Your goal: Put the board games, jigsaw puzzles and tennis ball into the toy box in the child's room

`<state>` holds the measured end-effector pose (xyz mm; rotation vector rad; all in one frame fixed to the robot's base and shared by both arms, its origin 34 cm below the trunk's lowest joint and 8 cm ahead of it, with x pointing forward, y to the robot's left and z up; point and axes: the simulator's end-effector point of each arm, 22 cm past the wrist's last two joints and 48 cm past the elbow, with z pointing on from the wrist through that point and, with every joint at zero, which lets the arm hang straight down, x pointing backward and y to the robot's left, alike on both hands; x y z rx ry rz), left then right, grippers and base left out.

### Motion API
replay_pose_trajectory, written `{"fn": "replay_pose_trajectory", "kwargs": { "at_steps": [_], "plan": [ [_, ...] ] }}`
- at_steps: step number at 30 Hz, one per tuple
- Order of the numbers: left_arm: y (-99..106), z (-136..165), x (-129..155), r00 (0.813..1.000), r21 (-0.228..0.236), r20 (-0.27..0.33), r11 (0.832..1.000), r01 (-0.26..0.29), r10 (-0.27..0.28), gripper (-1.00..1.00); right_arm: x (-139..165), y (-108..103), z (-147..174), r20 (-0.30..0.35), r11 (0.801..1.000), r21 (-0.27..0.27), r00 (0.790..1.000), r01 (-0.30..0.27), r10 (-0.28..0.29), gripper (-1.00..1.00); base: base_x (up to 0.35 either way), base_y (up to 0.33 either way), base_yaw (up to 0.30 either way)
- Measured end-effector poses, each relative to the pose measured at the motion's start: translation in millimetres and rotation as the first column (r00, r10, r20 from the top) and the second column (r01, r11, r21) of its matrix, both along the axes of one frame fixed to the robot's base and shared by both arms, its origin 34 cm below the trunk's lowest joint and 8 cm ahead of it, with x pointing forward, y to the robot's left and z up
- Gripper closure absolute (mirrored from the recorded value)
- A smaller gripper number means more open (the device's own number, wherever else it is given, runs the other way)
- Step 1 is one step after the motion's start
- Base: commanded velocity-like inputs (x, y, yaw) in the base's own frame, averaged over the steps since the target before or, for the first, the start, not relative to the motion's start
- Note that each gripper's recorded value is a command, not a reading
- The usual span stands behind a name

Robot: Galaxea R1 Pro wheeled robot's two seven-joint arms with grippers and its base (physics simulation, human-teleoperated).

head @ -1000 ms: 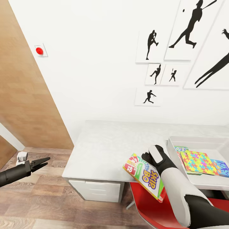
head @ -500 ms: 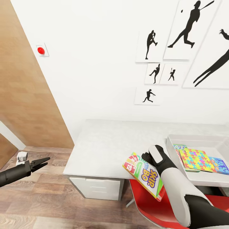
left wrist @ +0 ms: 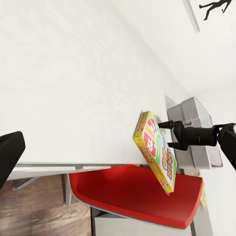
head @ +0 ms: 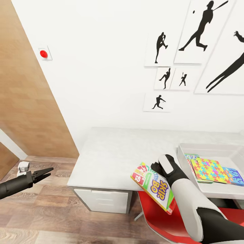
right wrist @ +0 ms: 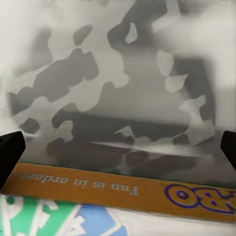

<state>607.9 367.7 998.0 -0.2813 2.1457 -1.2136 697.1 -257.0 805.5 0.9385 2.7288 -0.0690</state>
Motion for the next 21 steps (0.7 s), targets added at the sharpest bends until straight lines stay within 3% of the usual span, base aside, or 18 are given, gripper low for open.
{"fn": "replay_pose_trajectory", "kwargs": {
  "at_steps": [4,13,21],
  "plan": [
    [0.0,0.1,0.1,1.0,0.0,0.0,1.0,0.0,0.0,-1.0,8.1,-1.8,6.8,0.029,1.0,-0.004,1.0,0.01,-0.01,-1.0,0.0,0.0,0.0],
    [0.0,0.1,0.1,1.0,0.001,0.0,1.0,0.0,0.0,-1.0,59.6,-11.6,64.1,0.219,0.998,-0.015,0.975,0.054,-0.05,-1.0,0.0,0.0,0.0],
    [0.1,0.0,0.2,1.0,0.001,0.0,1.0,0.0,0.0,-1.0,76.0,-20.2,91.2,0.284,0.998,-0.023,0.957,0.064,-0.055,-1.0,0.0,0.0,0.0]
  ]
}}
